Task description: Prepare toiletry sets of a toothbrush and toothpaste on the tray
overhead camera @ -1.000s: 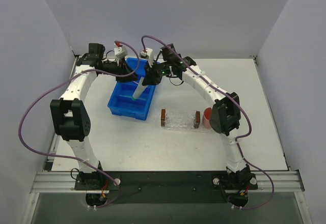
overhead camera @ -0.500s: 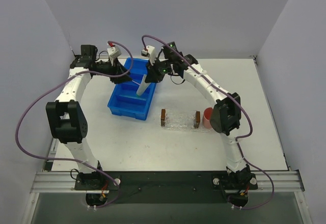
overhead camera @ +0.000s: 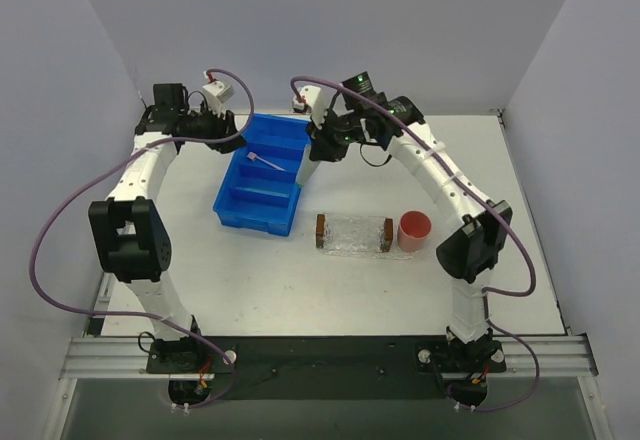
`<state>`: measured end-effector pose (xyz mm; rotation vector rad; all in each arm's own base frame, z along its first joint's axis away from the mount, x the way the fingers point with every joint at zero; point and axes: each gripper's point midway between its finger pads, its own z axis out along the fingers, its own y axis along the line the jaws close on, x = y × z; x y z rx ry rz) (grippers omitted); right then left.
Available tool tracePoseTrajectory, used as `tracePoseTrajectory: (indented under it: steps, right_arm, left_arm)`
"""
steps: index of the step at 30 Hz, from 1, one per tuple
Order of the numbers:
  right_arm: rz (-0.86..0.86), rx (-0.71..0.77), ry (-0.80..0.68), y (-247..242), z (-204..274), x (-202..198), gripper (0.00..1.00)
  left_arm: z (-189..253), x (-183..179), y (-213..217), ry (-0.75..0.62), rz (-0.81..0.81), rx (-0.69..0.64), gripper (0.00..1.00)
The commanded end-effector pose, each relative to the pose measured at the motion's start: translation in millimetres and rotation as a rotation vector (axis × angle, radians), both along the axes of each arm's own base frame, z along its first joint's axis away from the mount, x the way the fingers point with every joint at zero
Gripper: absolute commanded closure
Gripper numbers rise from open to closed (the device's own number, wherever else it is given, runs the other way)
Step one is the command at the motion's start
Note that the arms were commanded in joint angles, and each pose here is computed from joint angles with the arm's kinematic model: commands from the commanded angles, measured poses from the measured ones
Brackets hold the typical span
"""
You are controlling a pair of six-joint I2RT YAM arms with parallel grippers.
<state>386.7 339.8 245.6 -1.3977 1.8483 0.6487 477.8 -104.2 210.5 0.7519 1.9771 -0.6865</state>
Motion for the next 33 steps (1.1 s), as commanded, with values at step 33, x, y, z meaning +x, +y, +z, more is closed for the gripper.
tracePoseTrajectory:
  steps: [33]
  right_arm:
    - [0.073, -0.289, -0.042, -86.5, 44.5, -88.4, 1.0]
  left_arm:
    - [-20.9, 18.6, -29.8, -0.018, 0.242, 0.274, 0.42]
